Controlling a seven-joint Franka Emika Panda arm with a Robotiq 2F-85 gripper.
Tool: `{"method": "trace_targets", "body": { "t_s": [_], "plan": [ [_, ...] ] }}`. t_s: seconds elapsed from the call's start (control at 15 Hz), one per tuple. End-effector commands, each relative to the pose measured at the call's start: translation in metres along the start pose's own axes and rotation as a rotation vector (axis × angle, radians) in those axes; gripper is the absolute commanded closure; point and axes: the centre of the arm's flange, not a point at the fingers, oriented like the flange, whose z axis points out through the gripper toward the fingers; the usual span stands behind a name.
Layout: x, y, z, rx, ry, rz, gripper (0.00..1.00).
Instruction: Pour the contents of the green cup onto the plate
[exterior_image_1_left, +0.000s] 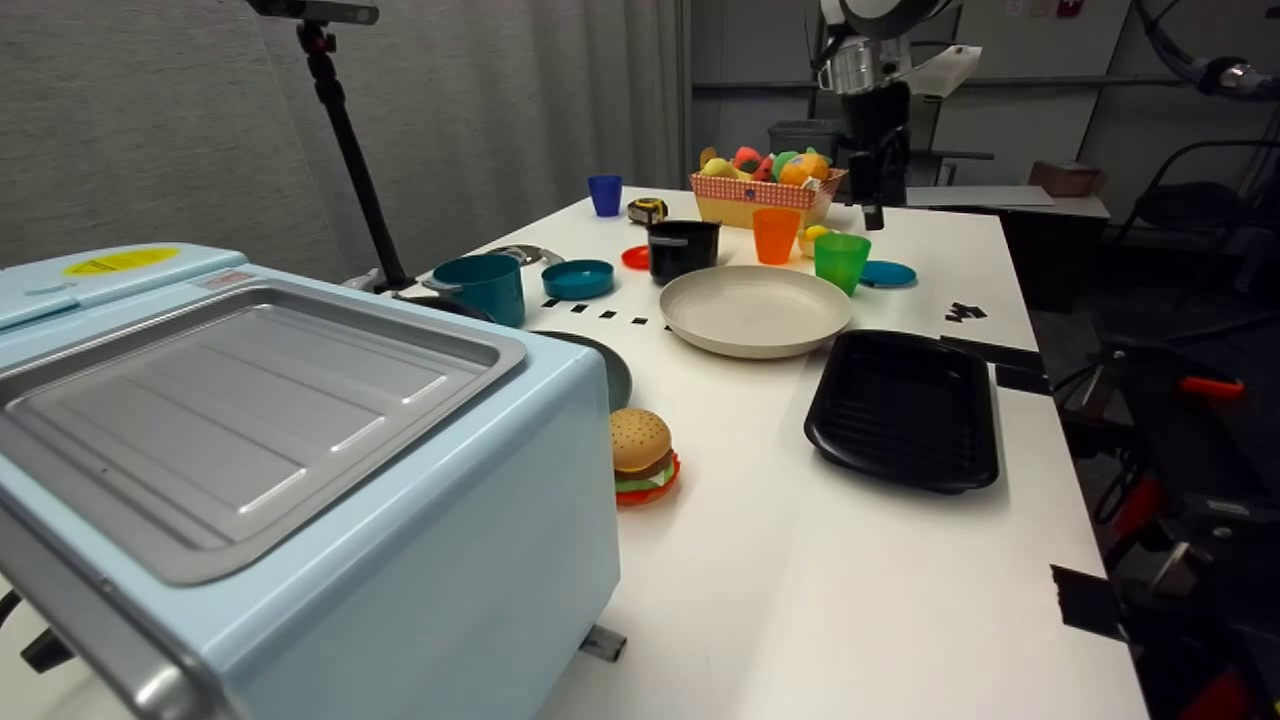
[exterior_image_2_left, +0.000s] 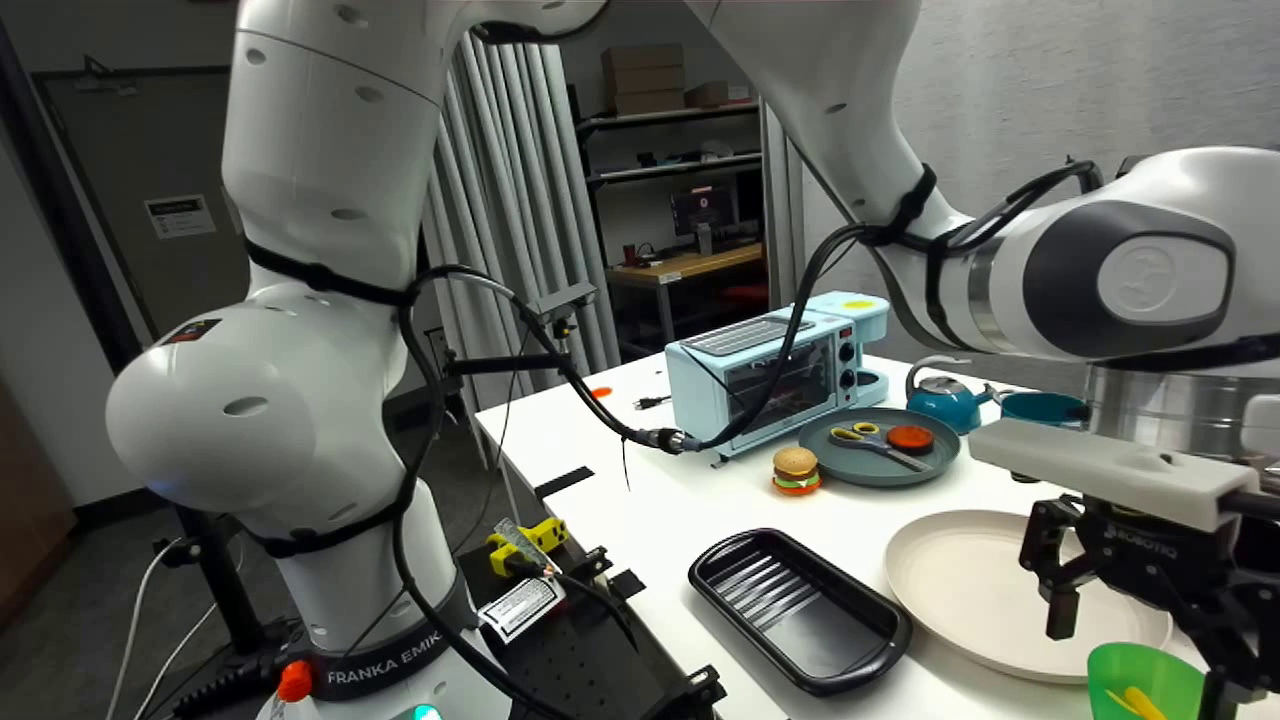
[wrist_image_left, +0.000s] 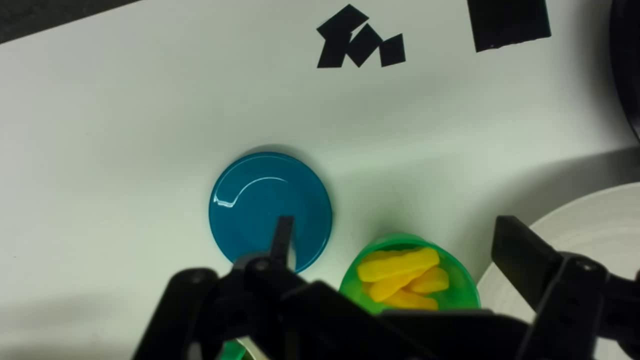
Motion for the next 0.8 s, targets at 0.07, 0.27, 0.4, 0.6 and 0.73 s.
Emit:
{"method": "trace_targets", "body": {
  "t_s": [0.07,0.27,0.4,0.6,0.73],
  "plan": [
    [0.033,0.021,0.024,0.003,-0.036,-0.137,0.00],
    [0.042,0.018,0.038,0.021,-0.056,-0.269,0.00],
    [0.046,0.013,0.044,0.017,-0.065,-0.331,0.00],
    [0.052,0.005,0.049,0.003,-0.062,-0.389,0.00],
    [0.056,0.001,0.050,-0.009,-0.050,-0.402,0.00]
  ]
}}
